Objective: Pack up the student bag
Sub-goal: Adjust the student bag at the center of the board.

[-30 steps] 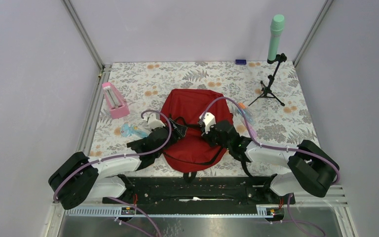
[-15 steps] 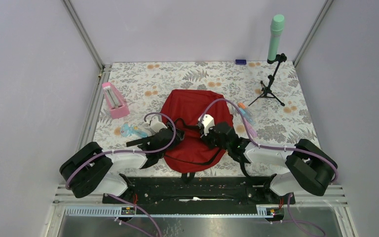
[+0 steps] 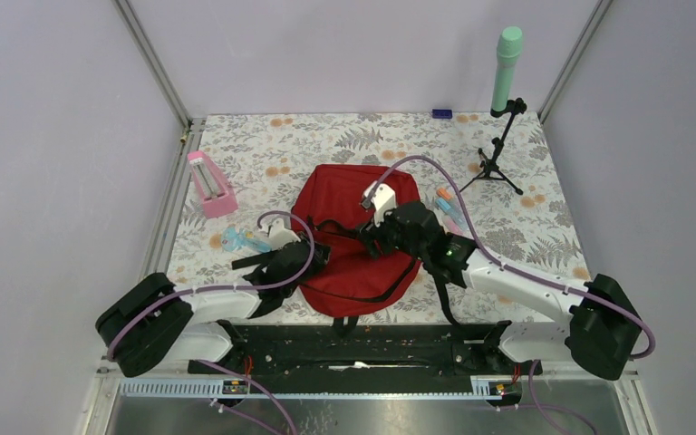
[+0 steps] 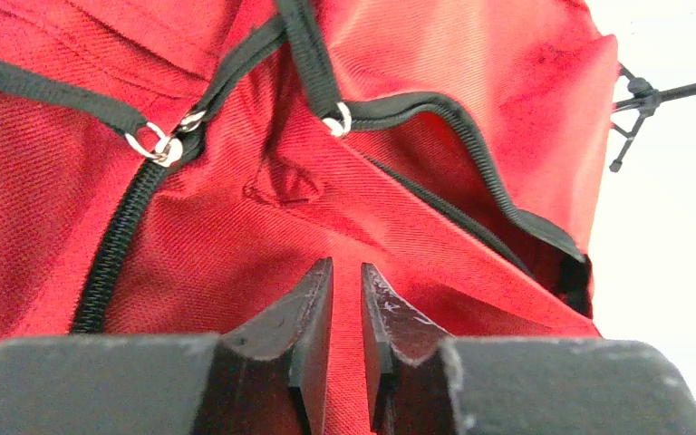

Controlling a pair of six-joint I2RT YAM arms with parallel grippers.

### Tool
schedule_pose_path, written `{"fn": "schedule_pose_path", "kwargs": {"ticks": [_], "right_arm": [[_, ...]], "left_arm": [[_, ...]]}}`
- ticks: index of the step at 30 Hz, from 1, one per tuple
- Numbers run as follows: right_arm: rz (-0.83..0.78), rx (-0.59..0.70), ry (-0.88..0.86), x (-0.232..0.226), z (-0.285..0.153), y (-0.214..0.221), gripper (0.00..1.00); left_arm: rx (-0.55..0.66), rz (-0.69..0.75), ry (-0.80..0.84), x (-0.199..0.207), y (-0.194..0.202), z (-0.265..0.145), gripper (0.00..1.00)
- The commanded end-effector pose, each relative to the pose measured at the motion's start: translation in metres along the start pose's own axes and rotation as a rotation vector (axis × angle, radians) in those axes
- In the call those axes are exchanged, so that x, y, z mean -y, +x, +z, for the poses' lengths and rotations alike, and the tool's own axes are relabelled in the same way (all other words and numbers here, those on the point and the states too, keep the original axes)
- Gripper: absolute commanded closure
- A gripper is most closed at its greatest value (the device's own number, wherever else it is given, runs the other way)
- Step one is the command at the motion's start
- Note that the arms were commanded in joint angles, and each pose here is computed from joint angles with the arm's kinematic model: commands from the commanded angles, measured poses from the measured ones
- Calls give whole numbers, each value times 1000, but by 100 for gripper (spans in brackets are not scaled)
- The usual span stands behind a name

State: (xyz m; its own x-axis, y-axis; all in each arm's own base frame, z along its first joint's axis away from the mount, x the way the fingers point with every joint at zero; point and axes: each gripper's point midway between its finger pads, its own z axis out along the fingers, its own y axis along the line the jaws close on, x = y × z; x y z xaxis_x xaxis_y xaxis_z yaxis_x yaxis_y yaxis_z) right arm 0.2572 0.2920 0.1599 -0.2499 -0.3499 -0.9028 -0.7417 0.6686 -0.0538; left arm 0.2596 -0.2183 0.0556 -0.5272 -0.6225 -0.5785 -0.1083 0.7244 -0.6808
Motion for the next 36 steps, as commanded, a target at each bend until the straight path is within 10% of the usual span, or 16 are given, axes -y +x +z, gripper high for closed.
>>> {"fn": "schedule_pose_path", "kwargs": {"ticks": [1,17,25,36], "right_arm": [[-59,-57,60,19,9,-3,30],[-332,-214,233,61,76,29,26],[-370,-74,406,88,67,-16,100],[-168,165,328,88,39,-79,100]], "left_arm": [[51,4,93,29,-19,-7,81],[121,49,131,44,-46,-26,50],[201,187,113,52,-72,-34,28],[152,829,194,95,-112,-10,10]]}}
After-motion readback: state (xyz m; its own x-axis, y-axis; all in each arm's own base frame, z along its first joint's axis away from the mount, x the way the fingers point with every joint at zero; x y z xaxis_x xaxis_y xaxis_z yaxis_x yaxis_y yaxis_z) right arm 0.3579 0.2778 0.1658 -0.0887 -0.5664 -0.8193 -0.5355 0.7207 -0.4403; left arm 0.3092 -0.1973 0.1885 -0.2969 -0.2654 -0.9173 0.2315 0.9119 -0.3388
